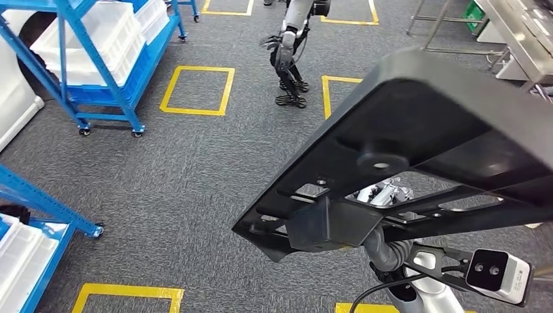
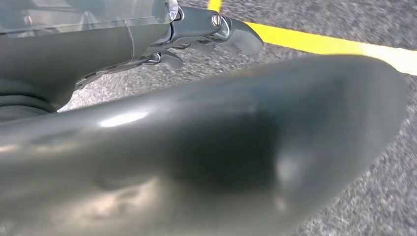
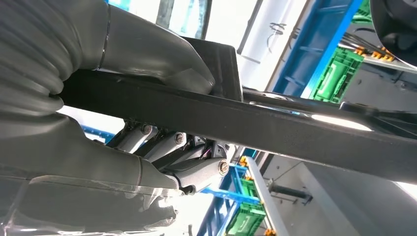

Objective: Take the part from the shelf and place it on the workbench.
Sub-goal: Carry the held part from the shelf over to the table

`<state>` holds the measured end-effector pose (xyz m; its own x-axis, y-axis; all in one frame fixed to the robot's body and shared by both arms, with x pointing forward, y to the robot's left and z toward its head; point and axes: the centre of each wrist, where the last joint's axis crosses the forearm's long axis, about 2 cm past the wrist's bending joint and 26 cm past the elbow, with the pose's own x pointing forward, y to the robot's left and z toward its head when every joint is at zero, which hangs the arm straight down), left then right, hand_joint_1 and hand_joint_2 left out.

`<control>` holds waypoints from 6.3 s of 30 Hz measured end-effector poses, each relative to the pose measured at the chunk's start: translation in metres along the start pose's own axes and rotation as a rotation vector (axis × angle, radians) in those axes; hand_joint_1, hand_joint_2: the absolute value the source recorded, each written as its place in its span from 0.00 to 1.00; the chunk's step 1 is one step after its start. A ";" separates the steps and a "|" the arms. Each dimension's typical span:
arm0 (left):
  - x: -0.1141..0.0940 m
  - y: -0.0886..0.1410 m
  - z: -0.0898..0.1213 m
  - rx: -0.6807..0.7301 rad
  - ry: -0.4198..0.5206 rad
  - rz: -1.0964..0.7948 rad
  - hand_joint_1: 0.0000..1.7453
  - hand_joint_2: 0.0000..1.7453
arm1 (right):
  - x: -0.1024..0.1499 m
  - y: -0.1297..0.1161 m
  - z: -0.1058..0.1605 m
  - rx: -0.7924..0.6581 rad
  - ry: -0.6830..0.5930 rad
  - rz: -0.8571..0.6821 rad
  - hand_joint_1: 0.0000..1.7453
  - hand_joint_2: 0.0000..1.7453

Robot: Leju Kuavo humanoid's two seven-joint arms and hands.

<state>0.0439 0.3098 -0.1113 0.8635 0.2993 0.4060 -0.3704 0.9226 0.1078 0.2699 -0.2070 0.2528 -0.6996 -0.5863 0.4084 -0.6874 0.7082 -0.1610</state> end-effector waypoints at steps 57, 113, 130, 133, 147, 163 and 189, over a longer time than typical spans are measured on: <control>0.004 -0.007 0.000 -0.047 0.002 -0.030 0.00 0.00 | -0.022 0.002 -0.058 -0.003 -0.066 0.001 1.00 1.00; -0.001 -0.009 0.001 -0.081 -0.004 -0.062 0.00 0.00 | -0.022 0.016 -0.045 -0.009 -0.055 0.018 1.00 1.00; -0.001 -0.011 0.002 -0.086 -0.005 -0.060 0.00 0.00 | -0.023 0.013 -0.050 -0.015 -0.062 0.002 1.00 1.00; 0.000 -0.011 0.002 -0.084 -0.006 -0.060 0.00 0.00 | -0.023 0.013 -0.050 -0.013 -0.062 0.000 1.00 1.00; -0.001 -0.010 0.002 -0.081 -0.007 -0.062 0.00 0.00 | -0.023 0.014 -0.050 -0.017 -0.064 -0.014 1.00 1.00; 0.002 -0.012 0.001 -0.107 -0.011 -0.071 0.00 0.00 | -0.021 0.003 -0.049 -0.012 -0.064 0.008 1.00 1.00; 0.003 -0.009 0.000 -0.110 -0.023 -0.080 0.00 0.00 | -0.018 0.001 -0.044 -0.003 -0.054 0.014 1.00 1.00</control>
<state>0.0498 0.3022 -0.1109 0.8799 0.2195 0.4214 -0.2602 0.9647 0.0408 0.2907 -0.1781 0.2849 -0.7188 -0.5968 0.3567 -0.6769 0.7177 -0.1633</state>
